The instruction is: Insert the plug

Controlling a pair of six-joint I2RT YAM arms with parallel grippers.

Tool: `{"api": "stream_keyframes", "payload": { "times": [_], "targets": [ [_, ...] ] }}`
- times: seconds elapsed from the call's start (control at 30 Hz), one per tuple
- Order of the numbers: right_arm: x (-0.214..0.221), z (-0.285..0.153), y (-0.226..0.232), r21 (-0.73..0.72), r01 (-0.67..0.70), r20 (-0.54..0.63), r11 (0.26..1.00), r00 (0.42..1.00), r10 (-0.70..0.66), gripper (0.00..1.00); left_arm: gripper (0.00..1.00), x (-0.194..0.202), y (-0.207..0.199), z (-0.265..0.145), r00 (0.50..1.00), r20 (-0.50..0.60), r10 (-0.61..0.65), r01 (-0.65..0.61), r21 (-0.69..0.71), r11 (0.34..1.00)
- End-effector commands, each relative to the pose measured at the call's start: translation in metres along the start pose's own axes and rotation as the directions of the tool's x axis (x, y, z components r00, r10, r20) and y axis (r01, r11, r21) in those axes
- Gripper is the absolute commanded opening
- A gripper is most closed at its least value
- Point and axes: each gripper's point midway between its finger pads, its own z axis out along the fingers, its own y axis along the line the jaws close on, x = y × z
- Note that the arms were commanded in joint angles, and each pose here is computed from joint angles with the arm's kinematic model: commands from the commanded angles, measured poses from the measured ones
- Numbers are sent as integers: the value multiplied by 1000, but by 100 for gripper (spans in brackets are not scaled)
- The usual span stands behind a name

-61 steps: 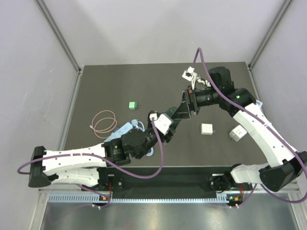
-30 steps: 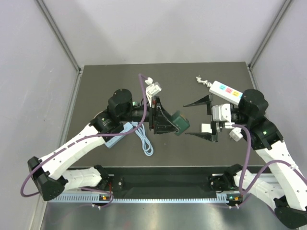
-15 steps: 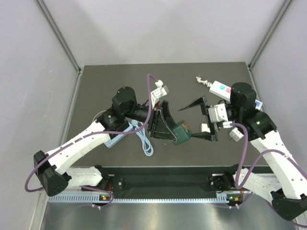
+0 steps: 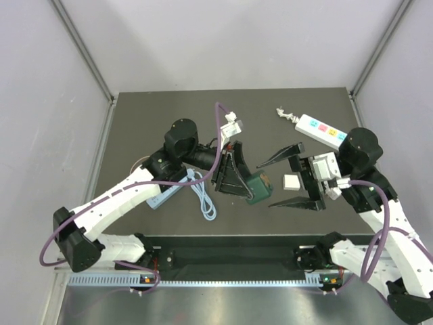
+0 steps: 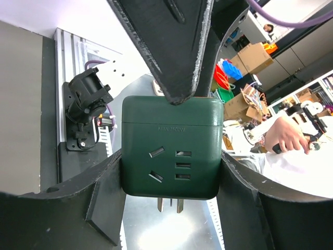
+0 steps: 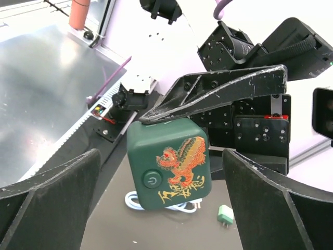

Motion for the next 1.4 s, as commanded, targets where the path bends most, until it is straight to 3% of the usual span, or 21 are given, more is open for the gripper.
{"api": "stream_keyframes", "payload": {
  "times": [0.0, 0.33, 0.47, 0.5, 0.53, 0.57, 0.6, 0.63, 0.67, 0.7, 0.77, 0.83, 0.87, 1.1, 1.13, 1.37],
  "targets": [
    [-6, 1, -2, -23, -23, 25, 999, 999, 24, 99, 0, -17, -24, -1, 994, 17, 104, -105, 65, 992],
    [-6, 7, -13, -50, -81, 32, 995, 996, 83, 96, 0, -15, -27, 5, 995, 2, 95, -95, 100, 990],
    [-3, 9, -12, -59, -102, 34, 993, 994, 104, 87, 0, -15, -28, 6, 995, 3, 97, -97, 106, 990],
    [-3, 9, -12, -62, -102, 35, 993, 994, 104, 81, 0, -15, -28, 6, 995, 2, 96, -96, 107, 990],
    [-2, 10, -12, -65, -103, 36, 993, 994, 106, 62, 0, -15, -26, 7, 996, -1, 89, -88, 106, 990],
    [-3, 10, -12, -63, -100, 36, 993, 994, 103, 51, 0, -16, -26, 7, 996, 0, 86, -85, 105, 991],
    [-2, 10, -14, -58, -101, 34, 993, 994, 103, 41, 7, -16, -24, 7, 997, 0, 83, -83, 101, 991],
    [-3, 10, -15, -51, -93, 33, 994, 995, 95, 31, 22, -17, -23, 7, 997, 3, 83, -83, 97, 992],
    [-4, 10, -17, -48, -86, 33, 995, 996, 88, 11, 47, -15, -21, 7, 997, 3, 79, -79, 91, 993],
    [-6, 10, -19, -42, -62, 35, 997, 997, 63, 0, 57, -17, -17, 8, 996, 14, 85, -86, 76, 993],
    [-8, 10, -19, -39, -36, 37, 999, 999, 37, 0, 66, -16, -17, 7, 995, 24, 95, -97, 64, 993],
    [-9, 9, -19, -32, -33, 35, 999, 999, 34, 0, 95, -18, -15, 6, 993, 41, 113, -115, 46, 992],
    [-8, 9, -22, -12, -49, 28, 999, 998, 49, 0, 98, -19, -11, 4, 993, 47, 111, -112, 32, 993],
    [5, -2, -43, 93, -154, -47, 984, 986, 158, 0, 98, -23, 9, -10, 990, 87, 108, -102, -70, 992],
    [2, -5, -49, 106, -115, -59, 988, 991, 122, 0, 98, -25, 11, -15, 988, 101, 113, -104, -93, 990],
    [31, -20, -54, 227, -204, -207, 952, 945, 252, 0, 98, -57, 31, -58, 958, 240, 155, -87, -271, 959]
  ]
}}
